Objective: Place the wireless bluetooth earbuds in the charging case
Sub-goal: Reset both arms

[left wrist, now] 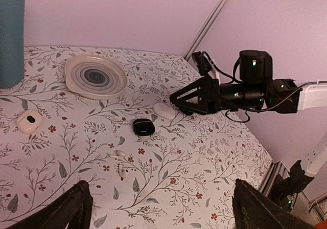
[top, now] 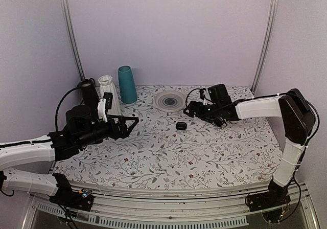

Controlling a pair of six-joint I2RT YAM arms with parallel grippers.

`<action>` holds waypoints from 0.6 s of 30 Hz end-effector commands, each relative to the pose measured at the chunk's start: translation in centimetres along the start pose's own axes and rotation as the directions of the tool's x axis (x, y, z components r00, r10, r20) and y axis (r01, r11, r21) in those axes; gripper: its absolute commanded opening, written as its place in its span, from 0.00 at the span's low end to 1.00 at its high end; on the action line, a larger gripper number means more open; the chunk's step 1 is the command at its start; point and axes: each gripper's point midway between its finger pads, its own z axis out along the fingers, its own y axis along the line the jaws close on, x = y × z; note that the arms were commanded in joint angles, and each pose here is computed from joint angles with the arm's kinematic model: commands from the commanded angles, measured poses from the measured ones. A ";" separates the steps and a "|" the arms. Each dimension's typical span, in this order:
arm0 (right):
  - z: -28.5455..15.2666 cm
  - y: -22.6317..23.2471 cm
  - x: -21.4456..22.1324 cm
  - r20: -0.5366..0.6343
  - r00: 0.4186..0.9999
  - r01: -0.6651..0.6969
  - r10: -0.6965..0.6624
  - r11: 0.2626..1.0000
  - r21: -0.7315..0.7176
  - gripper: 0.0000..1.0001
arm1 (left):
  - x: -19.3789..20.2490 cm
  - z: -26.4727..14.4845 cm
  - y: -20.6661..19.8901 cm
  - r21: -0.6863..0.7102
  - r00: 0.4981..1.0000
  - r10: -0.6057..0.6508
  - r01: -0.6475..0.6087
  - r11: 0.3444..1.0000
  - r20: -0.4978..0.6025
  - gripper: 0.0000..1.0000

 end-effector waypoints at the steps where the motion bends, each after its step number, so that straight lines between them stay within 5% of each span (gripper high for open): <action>1: -4.7 2.3 -3.6 0.170 0.981 0.093 -0.091 0.996 -0.004 0.95 | -0.6 0.5 0.2 -0.001 1.000 0.020 -0.020 1.000 0.018 0.96; 18: -20.2 4.2 -4.3 0.511 0.846 0.206 -0.155 0.978 -0.043 0.99 | -0.9 3.2 -0.5 0.040 0.991 0.121 -0.123 0.992 0.056 0.96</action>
